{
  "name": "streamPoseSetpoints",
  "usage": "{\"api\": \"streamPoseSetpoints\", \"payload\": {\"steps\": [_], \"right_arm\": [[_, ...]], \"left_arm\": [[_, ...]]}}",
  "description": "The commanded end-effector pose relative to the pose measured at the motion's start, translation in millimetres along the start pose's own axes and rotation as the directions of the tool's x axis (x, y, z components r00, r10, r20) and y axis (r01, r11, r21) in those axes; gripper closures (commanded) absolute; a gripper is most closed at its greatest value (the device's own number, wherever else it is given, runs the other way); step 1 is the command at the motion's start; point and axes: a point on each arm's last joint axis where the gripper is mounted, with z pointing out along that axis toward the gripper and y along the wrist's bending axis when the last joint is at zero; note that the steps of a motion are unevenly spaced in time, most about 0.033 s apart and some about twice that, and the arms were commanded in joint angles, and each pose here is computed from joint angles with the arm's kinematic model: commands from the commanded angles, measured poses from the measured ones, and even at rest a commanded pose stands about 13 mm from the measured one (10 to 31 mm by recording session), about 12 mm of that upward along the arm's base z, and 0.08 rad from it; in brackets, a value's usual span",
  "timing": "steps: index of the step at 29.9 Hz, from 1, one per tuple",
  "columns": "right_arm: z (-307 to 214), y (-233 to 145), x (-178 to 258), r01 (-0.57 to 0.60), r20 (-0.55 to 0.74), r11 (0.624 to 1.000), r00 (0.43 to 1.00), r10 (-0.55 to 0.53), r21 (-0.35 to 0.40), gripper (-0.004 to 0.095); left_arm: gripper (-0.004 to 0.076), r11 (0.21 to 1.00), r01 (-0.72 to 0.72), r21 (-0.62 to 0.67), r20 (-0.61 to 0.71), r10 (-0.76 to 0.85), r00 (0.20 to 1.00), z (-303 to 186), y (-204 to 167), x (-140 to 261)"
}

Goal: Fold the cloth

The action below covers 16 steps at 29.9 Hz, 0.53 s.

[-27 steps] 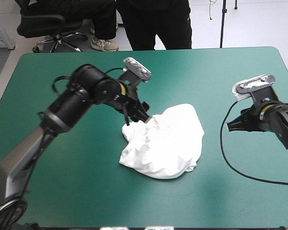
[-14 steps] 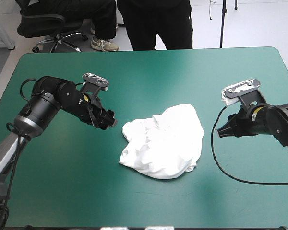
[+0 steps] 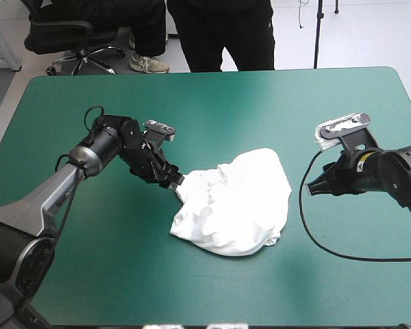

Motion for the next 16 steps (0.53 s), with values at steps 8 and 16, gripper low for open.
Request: {"api": "streamPoseSetpoints", "payload": {"steps": [8, 16], "right_arm": [[24.4, -3.3, -21.0, 0.006, 0.028, 1.000, 1.000, -0.007, 0.023, 0.0543], [32.0, -7.9, -26.3, 0.040, 0.045, 0.996, 0.998, -0.043, 0.077, 0.0543]], "left_arm": [[0.0265, 0.996, -0.081, -0.041, 0.061, 0.083, 0.995, 19.7, -23.0, -17.3], [0.0398, 0.997, -0.073, -0.022, 0.021, 0.074, 0.997, 39.6, -23.7, -18.3]]}}
